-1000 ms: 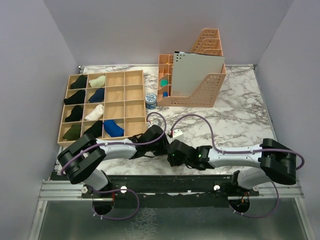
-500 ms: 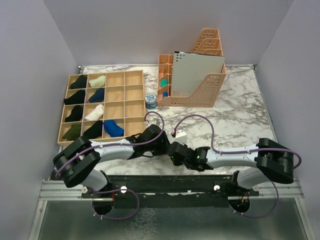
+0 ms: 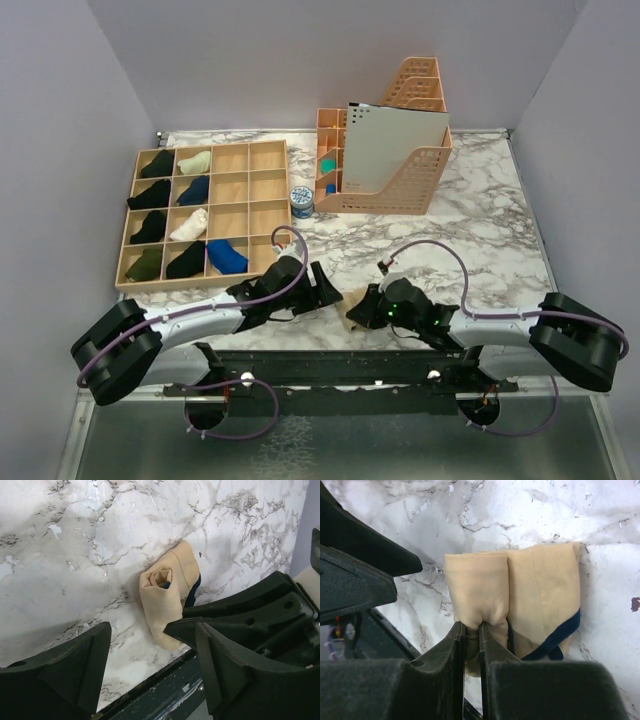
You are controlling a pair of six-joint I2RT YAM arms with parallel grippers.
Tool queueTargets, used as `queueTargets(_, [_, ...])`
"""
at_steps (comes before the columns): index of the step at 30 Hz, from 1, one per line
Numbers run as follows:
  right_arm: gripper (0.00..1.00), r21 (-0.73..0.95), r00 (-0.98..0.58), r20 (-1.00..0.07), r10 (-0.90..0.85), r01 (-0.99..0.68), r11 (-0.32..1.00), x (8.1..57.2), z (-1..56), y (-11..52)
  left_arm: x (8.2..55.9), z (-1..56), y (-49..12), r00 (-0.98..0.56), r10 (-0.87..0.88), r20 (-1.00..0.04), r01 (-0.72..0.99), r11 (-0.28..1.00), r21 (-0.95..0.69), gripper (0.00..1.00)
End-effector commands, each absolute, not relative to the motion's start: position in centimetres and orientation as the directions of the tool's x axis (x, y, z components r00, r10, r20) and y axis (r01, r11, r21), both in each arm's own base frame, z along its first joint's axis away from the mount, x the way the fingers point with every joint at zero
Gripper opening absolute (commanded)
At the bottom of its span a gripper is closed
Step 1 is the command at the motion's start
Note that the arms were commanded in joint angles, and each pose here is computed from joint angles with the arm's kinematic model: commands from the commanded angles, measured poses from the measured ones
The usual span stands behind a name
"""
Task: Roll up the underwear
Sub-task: Roll the underwear to the center of the board.
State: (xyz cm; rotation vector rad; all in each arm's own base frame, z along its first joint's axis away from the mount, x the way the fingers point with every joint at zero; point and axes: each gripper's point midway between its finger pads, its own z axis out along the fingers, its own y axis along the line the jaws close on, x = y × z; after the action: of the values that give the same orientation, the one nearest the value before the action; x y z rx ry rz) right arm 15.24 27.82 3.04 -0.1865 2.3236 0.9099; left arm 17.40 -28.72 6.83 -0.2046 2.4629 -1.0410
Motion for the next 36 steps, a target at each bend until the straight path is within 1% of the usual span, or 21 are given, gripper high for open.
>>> queueTargets(1, [0.1,0.722,-0.854,-0.514,0.079,-0.381,0.577,12.3,3.5,28.2,17.8,7.5,-28.3,-0.86,-0.345,-0.377,0.053,0.673,-0.738,0.75])
queueTargets(4, [0.1,0.762,-0.864,-0.493,0.103,-0.372,0.53,12.1,3.7,27.9,17.4,7.8,-29.0,-0.867,-0.33,-0.374,0.088,0.637,-0.766,0.75])
queueTargets(9, [0.09,0.83,-0.892,-0.405,0.203,-0.265,0.49,12.2,3.1,26.0,16.8,7.1,-29.9,-0.892,-0.266,-0.365,0.128,0.625,-0.77,0.75])
queueTargets(11, [0.09,0.835,-0.897,-0.388,0.21,-0.246,0.491,11.9,2.7,25.5,16.6,7.0,-30.5,-0.898,-0.247,-0.364,0.145,0.617,-0.774,0.75])
queueTargets(14, [0.08,0.846,-0.899,-0.375,0.225,-0.233,0.48,11.8,2.7,25.2,16.3,6.8,-31.3,-0.908,-0.218,-0.357,0.16,0.606,-0.779,0.75])
queueTargets(22, [0.08,0.831,-0.898,-0.373,0.233,-0.212,0.514,11.8,1.9,24.3,16.4,5.8,-33.6,-0.921,-0.173,-0.348,0.178,0.609,-0.773,0.74])
queueTargets(24, [0.08,0.825,-0.896,-0.378,0.233,-0.212,0.524,11.9,1.8,24.2,16.5,5.2,-33.8,-0.926,-0.171,-0.336,0.165,0.618,-0.769,0.7])
queueTargets(27, [0.08,0.814,-0.891,-0.394,0.227,-0.224,0.536,12.0,1.9,24.1,16.6,4.3,-33.8,-0.93,-0.172,-0.326,0.148,0.635,-0.758,0.56])
queueTargets(31, [0.09,0.789,-0.887,-0.414,0.204,-0.238,0.567,12.3,1.7,23.9,16.4,3.6,-34.0,-0.934,-0.149,-0.326,0.157,0.646,-0.747,0.41])
queueTargets(34, [0.14,0.767,-0.887,-0.427,0.176,-0.252,0.591,12.3,1.6,23.8,16.3,3.2,-33.8,-0.935,-0.144,-0.323,0.155,0.655,-0.74,0.33])
queueTargets(36, [0.21,0.746,-0.884,-0.445,0.141,-0.279,0.605,12.6,1.8,24.1,16.3,3.2,-33.8,-0.935,-0.142,-0.324,0.157,0.654,-0.74,0.28])
